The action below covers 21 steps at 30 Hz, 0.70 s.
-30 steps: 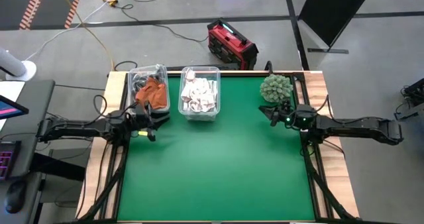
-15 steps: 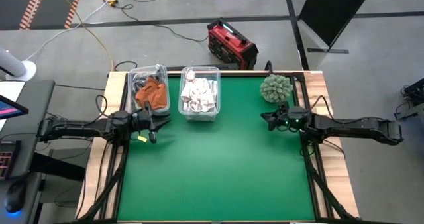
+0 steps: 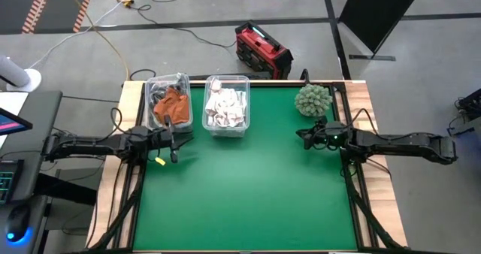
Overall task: Sort towels by color in basket
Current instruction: Return to Home Position
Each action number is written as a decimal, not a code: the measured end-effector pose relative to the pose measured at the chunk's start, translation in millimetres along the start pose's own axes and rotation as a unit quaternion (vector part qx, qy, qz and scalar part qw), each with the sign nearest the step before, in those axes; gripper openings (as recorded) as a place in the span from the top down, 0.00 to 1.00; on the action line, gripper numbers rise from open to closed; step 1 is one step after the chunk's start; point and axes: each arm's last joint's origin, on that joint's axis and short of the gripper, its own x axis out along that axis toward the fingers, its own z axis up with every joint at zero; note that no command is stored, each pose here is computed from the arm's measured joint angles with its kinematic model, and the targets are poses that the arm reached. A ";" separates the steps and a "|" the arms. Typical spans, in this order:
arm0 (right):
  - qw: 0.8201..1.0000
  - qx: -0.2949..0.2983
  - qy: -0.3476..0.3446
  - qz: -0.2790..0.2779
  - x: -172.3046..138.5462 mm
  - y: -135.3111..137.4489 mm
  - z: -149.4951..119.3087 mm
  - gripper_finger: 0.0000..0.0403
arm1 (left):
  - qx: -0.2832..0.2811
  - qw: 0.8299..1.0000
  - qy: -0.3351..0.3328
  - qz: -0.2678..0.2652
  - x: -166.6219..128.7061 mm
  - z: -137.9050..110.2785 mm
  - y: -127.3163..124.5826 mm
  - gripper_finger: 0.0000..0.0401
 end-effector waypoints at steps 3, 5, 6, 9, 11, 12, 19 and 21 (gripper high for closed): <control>1.000 0.000 0.001 0.001 0.0 0.1 0.0 0.71 | 0.009 1.000 0.007 -0.002 0.0 -1.3 -0.3 0.76; 1.000 0.000 0.001 0.001 0.0 0.1 0.0 0.71 | 0.024 1.000 0.010 -0.003 0.0 -2.0 -0.5 0.76; 1.000 0.000 0.001 0.001 0.0 0.1 0.0 0.71 | 0.034 0.999 0.012 -0.003 0.0 -2.4 -0.5 0.76; 1.000 0.000 0.001 0.001 0.0 0.1 0.0 0.71 | 0.060 0.998 0.016 -0.005 0.0 -3.3 -0.7 0.76; 1.000 0.000 0.001 0.000 0.0 0.1 0.0 0.71 | 0.067 0.998 0.016 -0.005 0.0 -3.2 -0.7 0.76; 1.000 0.000 0.001 0.000 0.0 0.1 0.0 0.71 | 0.069 0.998 0.015 -0.005 0.0 -3.1 -0.7 0.76; 1.000 0.000 0.001 0.000 -0.1 0.1 0.0 0.71 | 0.058 0.998 0.013 -0.004 0.0 -2.6 -0.6 0.76; 1.000 0.000 0.001 0.000 -0.1 0.1 0.0 0.71 | 0.050 0.999 0.012 -0.004 0.0 -2.5 -0.6 0.76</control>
